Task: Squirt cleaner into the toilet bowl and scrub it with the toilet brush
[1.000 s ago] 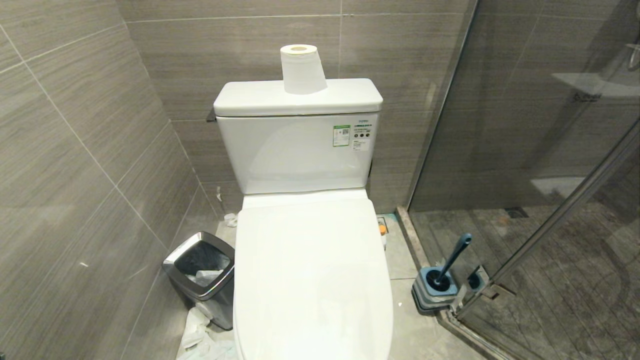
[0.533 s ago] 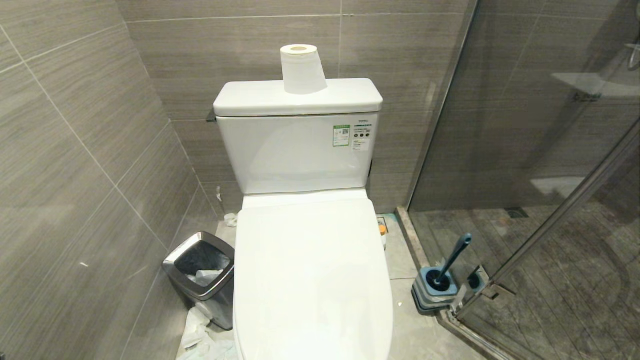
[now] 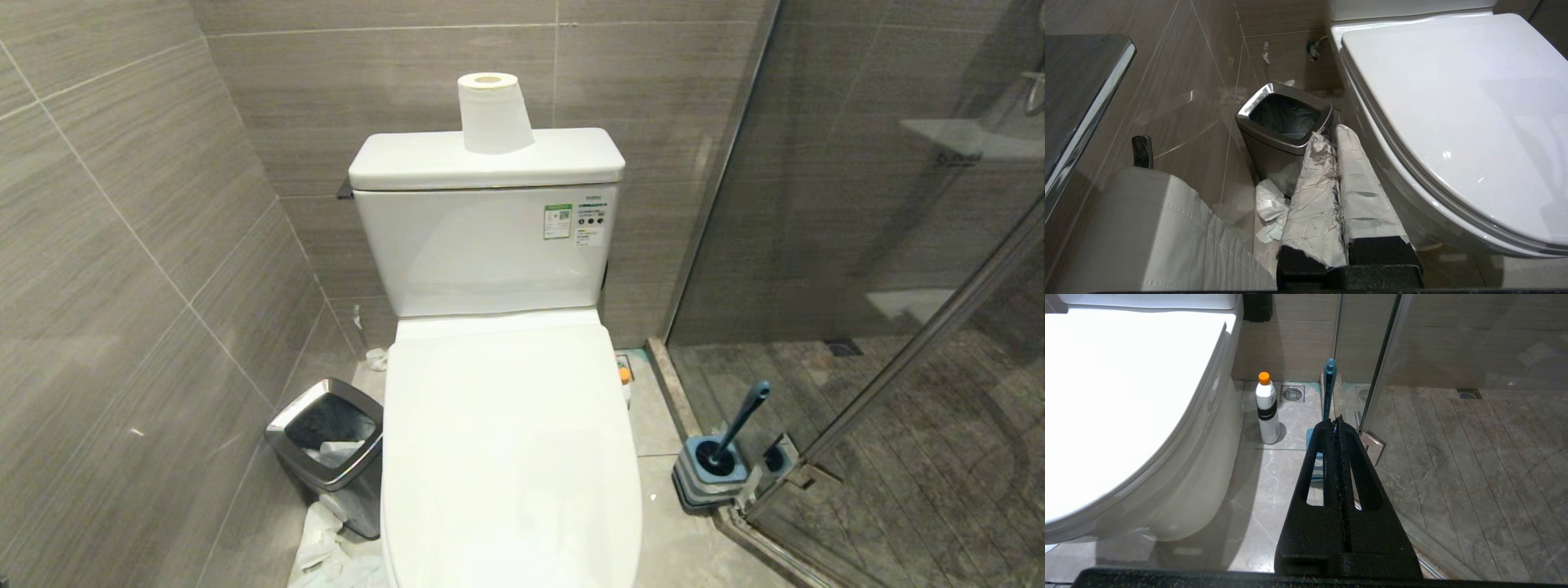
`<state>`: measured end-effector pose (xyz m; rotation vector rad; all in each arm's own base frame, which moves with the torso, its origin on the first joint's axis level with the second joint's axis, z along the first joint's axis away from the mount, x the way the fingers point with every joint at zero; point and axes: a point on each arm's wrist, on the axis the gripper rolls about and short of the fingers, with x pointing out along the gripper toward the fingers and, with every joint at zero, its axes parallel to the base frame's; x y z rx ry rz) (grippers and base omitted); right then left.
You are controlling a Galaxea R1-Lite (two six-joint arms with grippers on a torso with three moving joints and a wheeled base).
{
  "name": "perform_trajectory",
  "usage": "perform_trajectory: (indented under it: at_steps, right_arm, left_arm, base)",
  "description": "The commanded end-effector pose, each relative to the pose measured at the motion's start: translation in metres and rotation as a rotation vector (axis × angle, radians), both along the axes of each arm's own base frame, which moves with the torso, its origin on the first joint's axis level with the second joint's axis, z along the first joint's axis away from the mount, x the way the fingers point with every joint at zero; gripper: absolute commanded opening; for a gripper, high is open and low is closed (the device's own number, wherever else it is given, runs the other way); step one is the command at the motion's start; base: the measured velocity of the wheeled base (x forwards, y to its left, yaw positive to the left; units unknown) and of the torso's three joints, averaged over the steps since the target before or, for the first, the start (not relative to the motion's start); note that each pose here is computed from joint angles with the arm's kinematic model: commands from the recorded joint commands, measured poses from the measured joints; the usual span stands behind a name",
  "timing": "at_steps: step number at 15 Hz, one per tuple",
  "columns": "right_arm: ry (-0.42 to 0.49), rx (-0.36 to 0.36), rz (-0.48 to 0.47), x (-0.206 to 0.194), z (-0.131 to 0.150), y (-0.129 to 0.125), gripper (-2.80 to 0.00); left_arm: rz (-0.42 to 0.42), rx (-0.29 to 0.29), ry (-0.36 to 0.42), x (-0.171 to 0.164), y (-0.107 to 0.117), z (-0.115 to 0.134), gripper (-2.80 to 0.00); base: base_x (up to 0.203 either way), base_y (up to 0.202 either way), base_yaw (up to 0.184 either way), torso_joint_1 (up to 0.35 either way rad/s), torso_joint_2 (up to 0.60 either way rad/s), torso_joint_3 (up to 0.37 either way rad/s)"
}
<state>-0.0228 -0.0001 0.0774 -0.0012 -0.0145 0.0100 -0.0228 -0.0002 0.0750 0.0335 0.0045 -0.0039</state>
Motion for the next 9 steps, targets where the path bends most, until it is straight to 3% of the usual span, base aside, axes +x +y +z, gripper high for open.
perform_trajectory:
  at_steps: [1,9]
  right_arm:
    - [0.001,0.0,0.001,0.0001,0.0001,0.0,-2.8]
    - [0.007,0.006,-0.007,0.0,-0.0002,-0.0002,-2.8]
  left_arm:
    - [0.001,0.0,0.002,0.0001,0.0,0.0,-2.8]
    - [0.0,0.0,0.002,0.0001,0.0,0.0,-2.8]
  base:
    - [0.0,0.0,0.0,0.0,0.0,0.0]
    - [0.0,0.0,0.0,0.0,0.0,0.0]
